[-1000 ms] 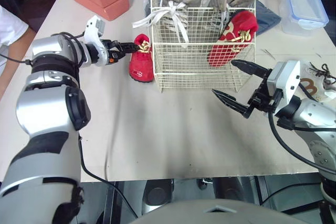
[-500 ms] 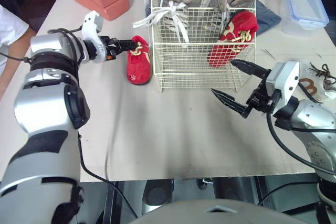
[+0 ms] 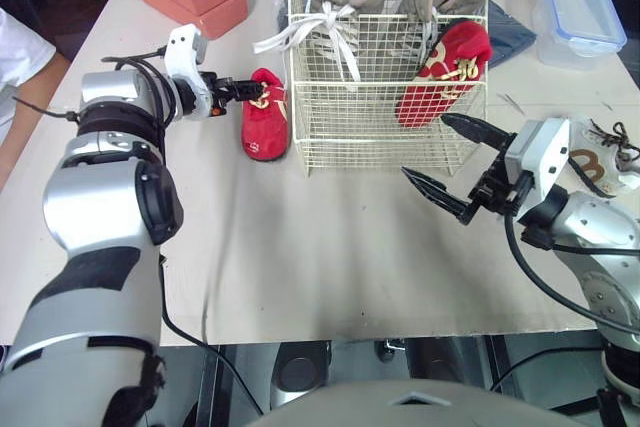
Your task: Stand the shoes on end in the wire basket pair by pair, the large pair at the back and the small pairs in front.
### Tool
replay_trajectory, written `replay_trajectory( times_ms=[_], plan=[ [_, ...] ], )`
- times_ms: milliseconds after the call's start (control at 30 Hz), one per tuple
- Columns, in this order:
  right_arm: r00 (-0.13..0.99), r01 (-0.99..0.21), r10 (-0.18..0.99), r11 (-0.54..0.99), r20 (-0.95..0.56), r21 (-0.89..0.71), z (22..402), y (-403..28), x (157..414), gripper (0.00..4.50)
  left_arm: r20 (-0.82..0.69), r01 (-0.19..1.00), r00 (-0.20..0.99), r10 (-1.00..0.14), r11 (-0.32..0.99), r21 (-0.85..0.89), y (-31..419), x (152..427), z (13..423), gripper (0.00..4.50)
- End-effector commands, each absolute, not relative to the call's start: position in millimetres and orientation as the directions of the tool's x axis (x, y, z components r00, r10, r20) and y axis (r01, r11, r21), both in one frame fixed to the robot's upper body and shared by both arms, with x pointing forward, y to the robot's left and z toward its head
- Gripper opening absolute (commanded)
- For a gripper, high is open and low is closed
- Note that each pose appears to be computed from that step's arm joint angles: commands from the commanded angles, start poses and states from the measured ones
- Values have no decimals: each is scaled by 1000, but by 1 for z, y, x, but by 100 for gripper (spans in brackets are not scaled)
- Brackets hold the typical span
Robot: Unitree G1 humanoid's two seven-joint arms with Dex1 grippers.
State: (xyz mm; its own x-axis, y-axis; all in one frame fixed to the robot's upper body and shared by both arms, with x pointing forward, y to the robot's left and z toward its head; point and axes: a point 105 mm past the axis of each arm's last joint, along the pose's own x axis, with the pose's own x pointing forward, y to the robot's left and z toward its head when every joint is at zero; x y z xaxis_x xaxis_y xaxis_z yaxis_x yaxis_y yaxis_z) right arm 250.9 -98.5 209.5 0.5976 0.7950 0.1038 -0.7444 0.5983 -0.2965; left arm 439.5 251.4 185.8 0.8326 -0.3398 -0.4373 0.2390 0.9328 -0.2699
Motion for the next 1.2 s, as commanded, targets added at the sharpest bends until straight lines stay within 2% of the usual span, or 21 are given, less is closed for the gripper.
replay_trajectory(
  times_ms=[33, 300, 400, 467, 500, 567, 667, 900, 1067, 1200],
  plan=[
    [595, -722, 791, 605, 145, -336, 221, -99, 245, 435, -426, 211, 850, -310, 941, -263, 259, 440, 187, 450],
    [585, -726, 798, 595, 145, -344, 222, -97, 248, 435, -464, 199, 833, -301, 946, -256, 258, 438, 171, 450],
    [583, -727, 800, 592, 144, -346, 223, -97, 249, 450, -485, 197, 823, -295, 950, -243, 258, 437, 163, 360],
    [583, -727, 800, 592, 145, -348, 223, -97, 249, 450, -494, 195, 819, -292, 951, -240, 257, 436, 160, 265],
    [583, -727, 800, 592, 145, -348, 223, -97, 249, 450, -500, 196, 815, -291, 952, -235, 257, 436, 158, 240],
    [582, -727, 800, 591, 143, -350, 224, -97, 248, 450, -509, 198, 810, -291, 953, -229, 256, 435, 155, 133],
    [582, -727, 801, 590, 140, -352, 224, -98, 248, 450, -504, 199, 813, -292, 952, -232, 255, 436, 154, 8],
    [579, -728, 804, 584, 135, -358, 224, -99, 247, 450, -414, 184, 862, -292, 942, -281, 258, 442, 175, 5],
    [570, -732, 809, 578, 140, -359, 227, -98, 248, 450, -152, 246, 944, -294, 931, -269, 259, 455, 231, 5],
    [558, -736, 813, 577, 166, -355, 232, -98, 251, 450, 63, 312, 950, -307, 908, -280, 262, 454, 275, 5]
  ],
)
